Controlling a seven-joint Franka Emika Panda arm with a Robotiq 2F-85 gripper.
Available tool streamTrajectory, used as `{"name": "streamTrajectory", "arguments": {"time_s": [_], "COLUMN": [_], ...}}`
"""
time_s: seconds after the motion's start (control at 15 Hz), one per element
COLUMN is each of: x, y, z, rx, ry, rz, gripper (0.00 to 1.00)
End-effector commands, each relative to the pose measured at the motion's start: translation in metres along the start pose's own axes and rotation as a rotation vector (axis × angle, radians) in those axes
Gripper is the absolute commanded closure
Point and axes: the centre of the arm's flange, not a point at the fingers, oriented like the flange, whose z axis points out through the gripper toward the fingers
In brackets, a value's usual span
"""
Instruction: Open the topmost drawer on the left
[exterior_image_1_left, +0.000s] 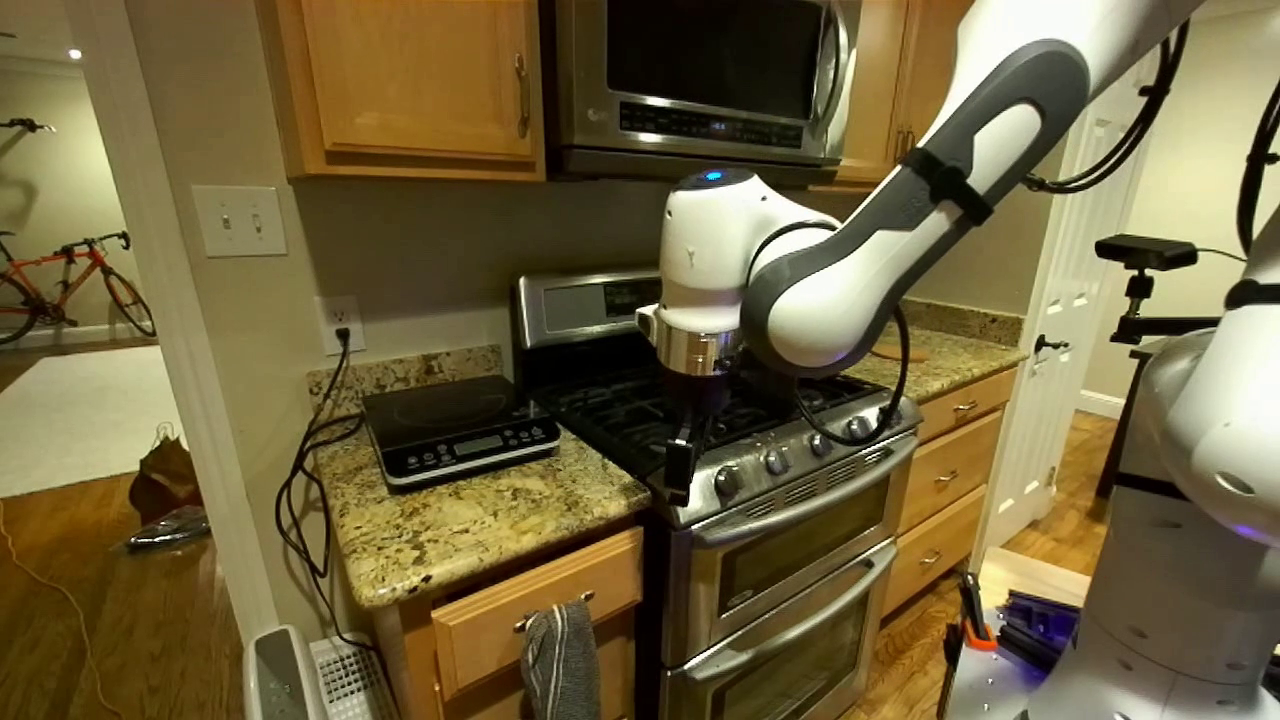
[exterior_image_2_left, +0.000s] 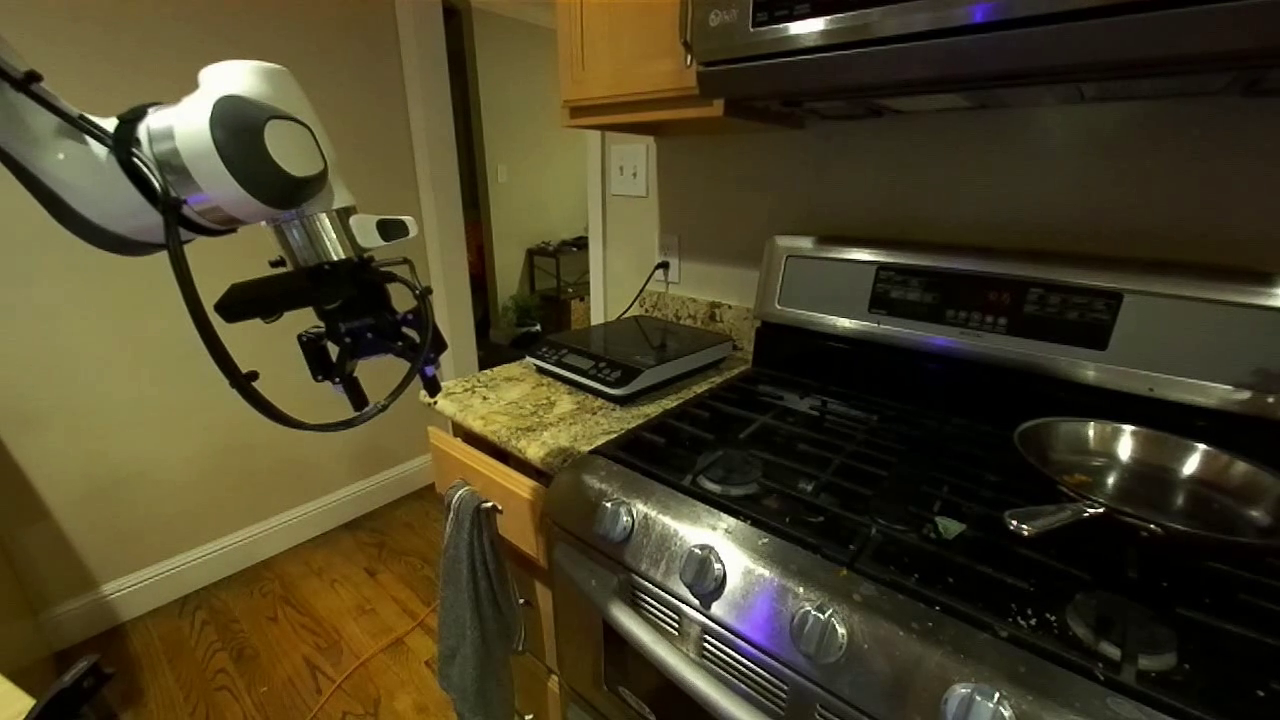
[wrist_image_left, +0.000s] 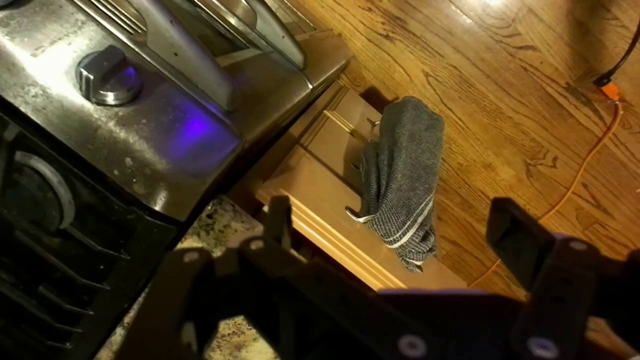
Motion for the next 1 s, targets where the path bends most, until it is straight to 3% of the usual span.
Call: {"name": "streamTrajectory", "arguments": {"time_s": [0.0,0.47,0.93], "x": [0.000,0.011,0.060], "y": [0.000,-0.003,-0.036], "z": [0.000,0.011,0.073], "rx": [0.000,-0.008,0.014], "ry": [0.000,0.021,0.065], "rz": [0.001,-0.029,-0.246], "gripper": [0.00,0.00,0.00]}}
